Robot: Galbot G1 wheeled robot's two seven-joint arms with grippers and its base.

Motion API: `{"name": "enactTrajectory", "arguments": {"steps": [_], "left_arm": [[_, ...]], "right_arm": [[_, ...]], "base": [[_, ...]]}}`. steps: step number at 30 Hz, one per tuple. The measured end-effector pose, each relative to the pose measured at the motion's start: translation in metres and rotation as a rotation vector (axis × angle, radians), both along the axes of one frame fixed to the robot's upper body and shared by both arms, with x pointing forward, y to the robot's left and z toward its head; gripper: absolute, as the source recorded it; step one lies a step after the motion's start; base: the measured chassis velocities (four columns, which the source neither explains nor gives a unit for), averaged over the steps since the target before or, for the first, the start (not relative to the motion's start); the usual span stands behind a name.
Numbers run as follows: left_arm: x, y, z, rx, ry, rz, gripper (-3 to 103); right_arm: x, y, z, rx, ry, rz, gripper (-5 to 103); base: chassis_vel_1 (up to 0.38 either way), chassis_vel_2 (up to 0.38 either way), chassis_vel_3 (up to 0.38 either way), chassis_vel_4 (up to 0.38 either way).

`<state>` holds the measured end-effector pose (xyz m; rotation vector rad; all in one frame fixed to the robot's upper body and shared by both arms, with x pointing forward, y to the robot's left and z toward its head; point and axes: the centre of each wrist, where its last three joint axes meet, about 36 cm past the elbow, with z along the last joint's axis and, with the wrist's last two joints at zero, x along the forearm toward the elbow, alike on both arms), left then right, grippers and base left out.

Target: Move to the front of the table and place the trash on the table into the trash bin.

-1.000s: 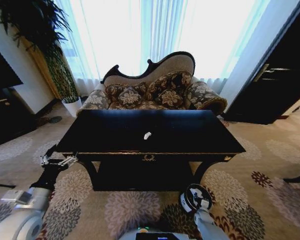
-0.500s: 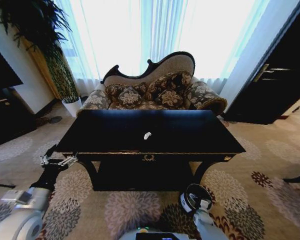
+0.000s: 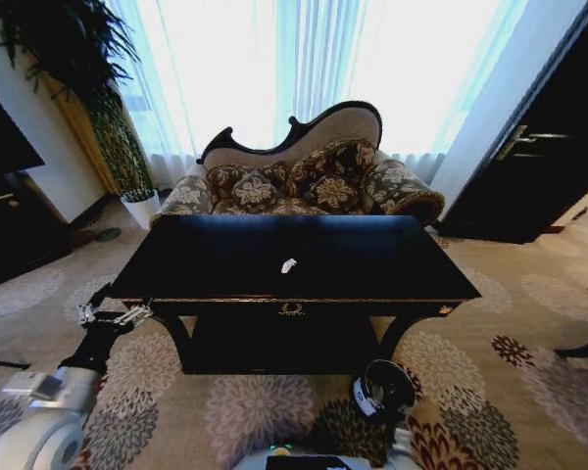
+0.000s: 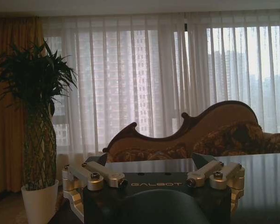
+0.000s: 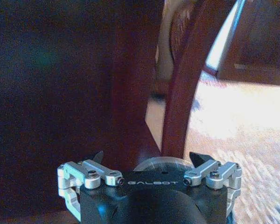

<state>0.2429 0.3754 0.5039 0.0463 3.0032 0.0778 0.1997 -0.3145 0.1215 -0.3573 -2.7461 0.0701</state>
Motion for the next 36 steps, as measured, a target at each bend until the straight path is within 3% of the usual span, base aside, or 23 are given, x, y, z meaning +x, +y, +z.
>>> {"name": "enactTrajectory", "arguments": {"steps": [4,10,21,24,36], "left_arm": [[0.0,0.0,0.0,0.0,0.0,0.0,100],[0.0,0.0,0.0,0.0,0.0,0.0,100],[0.0,0.0,0.0,0.0,0.0,0.0,100],[0.0,0.0,0.0,0.0,0.0,0.0,100],[0.0,0.0,0.0,0.0,0.0,0.0,100]], "right_arm": [[-0.013,0.007,0.03,0.068,-0.084,0.015,100],[-0.031,0.005,0.068,0.113,-0.157,0.007,100],[-0.03,-0.004,0.147,0.128,-0.307,-0.01,100],[-0.021,-0.013,0.187,0.124,-0.37,-0.015,100],[-0.002,-0.035,0.242,0.07,-0.454,0.007,100]], "base": [[0.0,0.0,0.0,0.0],[0.0,0.0,0.0,0.0],[0.0,0.0,0.0,0.0],[0.0,0.0,0.0,0.0],[0.0,0.0,0.0,0.0]]}}
